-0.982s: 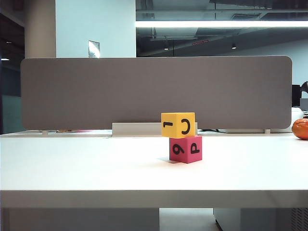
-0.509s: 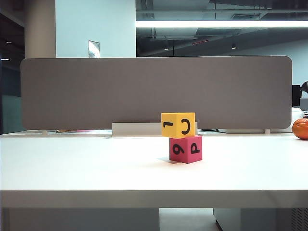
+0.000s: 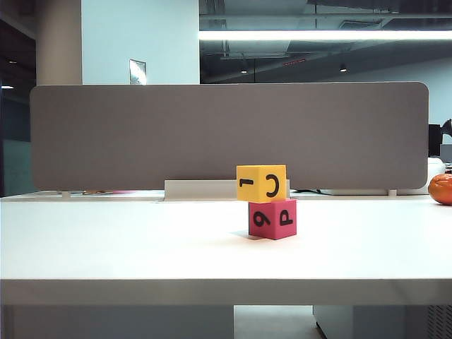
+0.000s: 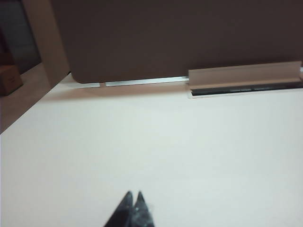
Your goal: Stack one letter block on top of another letter block.
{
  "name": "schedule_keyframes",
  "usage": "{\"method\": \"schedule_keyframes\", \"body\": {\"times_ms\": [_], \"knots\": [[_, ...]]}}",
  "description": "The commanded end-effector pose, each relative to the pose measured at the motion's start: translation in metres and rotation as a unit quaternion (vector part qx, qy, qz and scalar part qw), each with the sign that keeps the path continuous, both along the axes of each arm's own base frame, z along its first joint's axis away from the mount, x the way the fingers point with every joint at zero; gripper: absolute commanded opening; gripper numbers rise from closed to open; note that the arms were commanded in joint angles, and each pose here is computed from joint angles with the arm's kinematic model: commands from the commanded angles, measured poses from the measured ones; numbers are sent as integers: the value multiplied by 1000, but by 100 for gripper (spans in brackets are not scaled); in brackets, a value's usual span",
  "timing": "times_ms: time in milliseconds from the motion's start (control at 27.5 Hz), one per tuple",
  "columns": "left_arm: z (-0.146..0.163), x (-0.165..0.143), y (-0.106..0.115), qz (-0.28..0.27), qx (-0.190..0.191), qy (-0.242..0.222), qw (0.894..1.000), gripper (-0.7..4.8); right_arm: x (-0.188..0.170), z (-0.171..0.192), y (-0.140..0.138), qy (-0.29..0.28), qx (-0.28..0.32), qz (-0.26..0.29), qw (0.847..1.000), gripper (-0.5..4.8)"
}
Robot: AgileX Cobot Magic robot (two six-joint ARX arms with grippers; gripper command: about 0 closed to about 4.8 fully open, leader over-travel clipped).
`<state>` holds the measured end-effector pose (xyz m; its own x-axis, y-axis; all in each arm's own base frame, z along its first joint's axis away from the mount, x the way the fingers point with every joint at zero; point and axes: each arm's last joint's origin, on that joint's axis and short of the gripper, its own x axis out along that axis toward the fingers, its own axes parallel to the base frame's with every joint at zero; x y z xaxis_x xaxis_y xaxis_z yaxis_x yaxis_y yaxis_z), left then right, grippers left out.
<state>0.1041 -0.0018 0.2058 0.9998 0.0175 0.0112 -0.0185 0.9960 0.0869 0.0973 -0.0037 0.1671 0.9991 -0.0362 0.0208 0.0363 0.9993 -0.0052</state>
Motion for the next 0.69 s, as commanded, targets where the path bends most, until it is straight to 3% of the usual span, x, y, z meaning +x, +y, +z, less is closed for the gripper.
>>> {"method": "schedule_keyframes", "body": {"times_ms": [36, 291, 509, 691], "knots": [[-6, -3, 3, 0, -10, -19, 1000, -6, 0, 0, 0, -5, -2, 0, 1000, -5], [-26, -8, 4, 13, -8, -60, 998, -6, 0, 0, 0, -5, -2, 0, 1000, -5], [-29, -7, 4, 8, -7, -53, 999, -6, 0, 0, 0, -4, -1, -1, 1000, -5], [-29, -7, 2, -31, -5, -51, 998, -6, 0, 0, 0, -4, -1, -1, 1000, -5]]}}
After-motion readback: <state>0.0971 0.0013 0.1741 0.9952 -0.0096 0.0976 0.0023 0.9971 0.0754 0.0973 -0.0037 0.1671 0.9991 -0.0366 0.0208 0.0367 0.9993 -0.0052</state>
